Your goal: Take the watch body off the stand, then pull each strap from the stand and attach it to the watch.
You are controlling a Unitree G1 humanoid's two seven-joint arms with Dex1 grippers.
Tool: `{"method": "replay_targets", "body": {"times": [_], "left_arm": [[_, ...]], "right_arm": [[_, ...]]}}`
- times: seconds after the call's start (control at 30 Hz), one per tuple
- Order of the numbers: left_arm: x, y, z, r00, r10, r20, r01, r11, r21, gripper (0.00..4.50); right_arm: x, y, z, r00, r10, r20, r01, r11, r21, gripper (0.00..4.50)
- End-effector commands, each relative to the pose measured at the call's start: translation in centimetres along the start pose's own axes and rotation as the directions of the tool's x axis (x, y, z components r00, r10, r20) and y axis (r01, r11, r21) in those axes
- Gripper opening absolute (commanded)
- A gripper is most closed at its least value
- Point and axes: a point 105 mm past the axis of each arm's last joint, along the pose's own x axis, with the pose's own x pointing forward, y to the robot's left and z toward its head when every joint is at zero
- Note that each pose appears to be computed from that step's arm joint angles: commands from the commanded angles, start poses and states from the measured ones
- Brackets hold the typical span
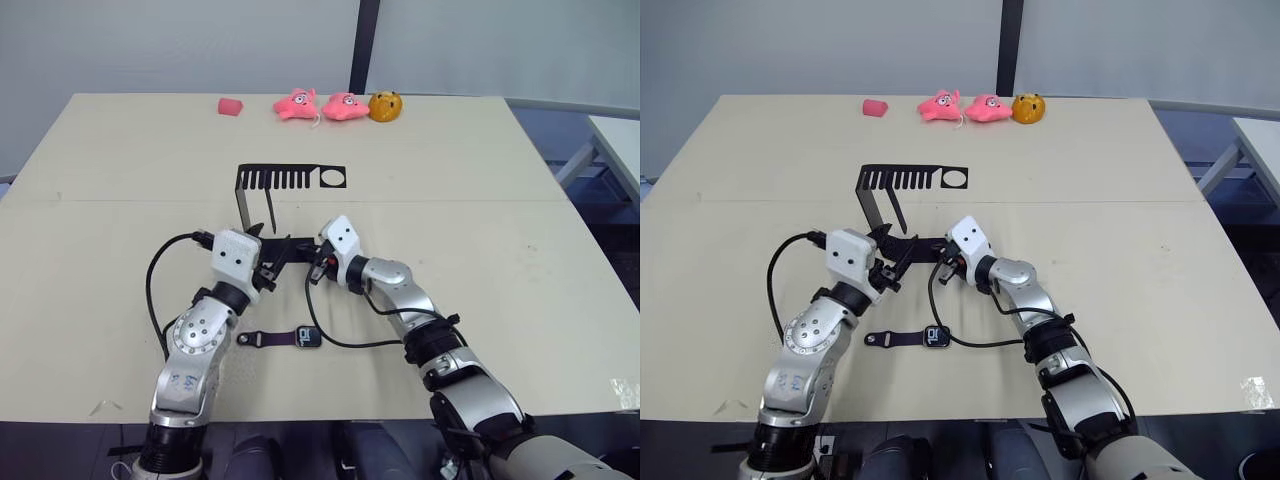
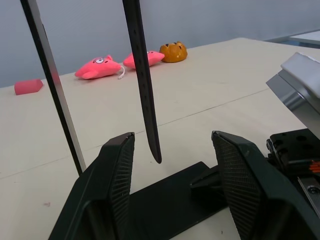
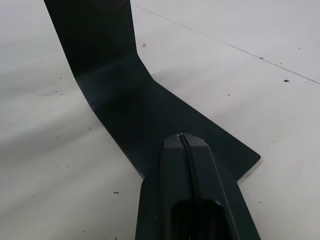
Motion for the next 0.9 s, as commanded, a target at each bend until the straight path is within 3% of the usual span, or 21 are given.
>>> {"method": "replay_targets", "body": {"times": [0.03,0.57,0.67,0.77,0.8,0.9], "left_arm": [[0.6,0.2,0.9,0.999,0.022,0.044,-0.023,0.999,0.028,2.67],[3.2,-0.1,1.5,0.992,0.039,0.12,-0.042,0.999,0.029,2.67],[3.1,0.0,1.7,0.99,0.048,0.133,-0.053,0.998,0.032,1.85],[3.1,0.2,2.0,0.987,0.064,0.144,-0.07,0.997,0.038,0.32],[3.0,0.3,2.1,0.987,0.066,0.149,-0.073,0.996,0.042,0.04],[3.0,0.4,2.3,0.985,0.068,0.159,-0.076,0.996,0.048,0.04]], "right_arm": [[0.2,0.8,-0.6,0.999,0.035,-0.023,-0.035,0.999,0.012,0.0],[0.4,1.4,-1.0,0.998,0.049,-0.035,-0.049,0.998,0.027,0.0],[0.3,1.5,-1.2,0.998,0.048,-0.04,-0.047,0.998,0.03,0.0],[0.3,1.4,-1.3,0.998,0.045,-0.044,-0.044,0.998,0.034,0.0],[0.3,1.4,-1.3,0.998,0.044,-0.046,-0.042,0.998,0.035,0.0],[0.3,1.5,-1.5,0.998,0.041,-0.049,-0.039,0.998,0.041,0.0]]}}
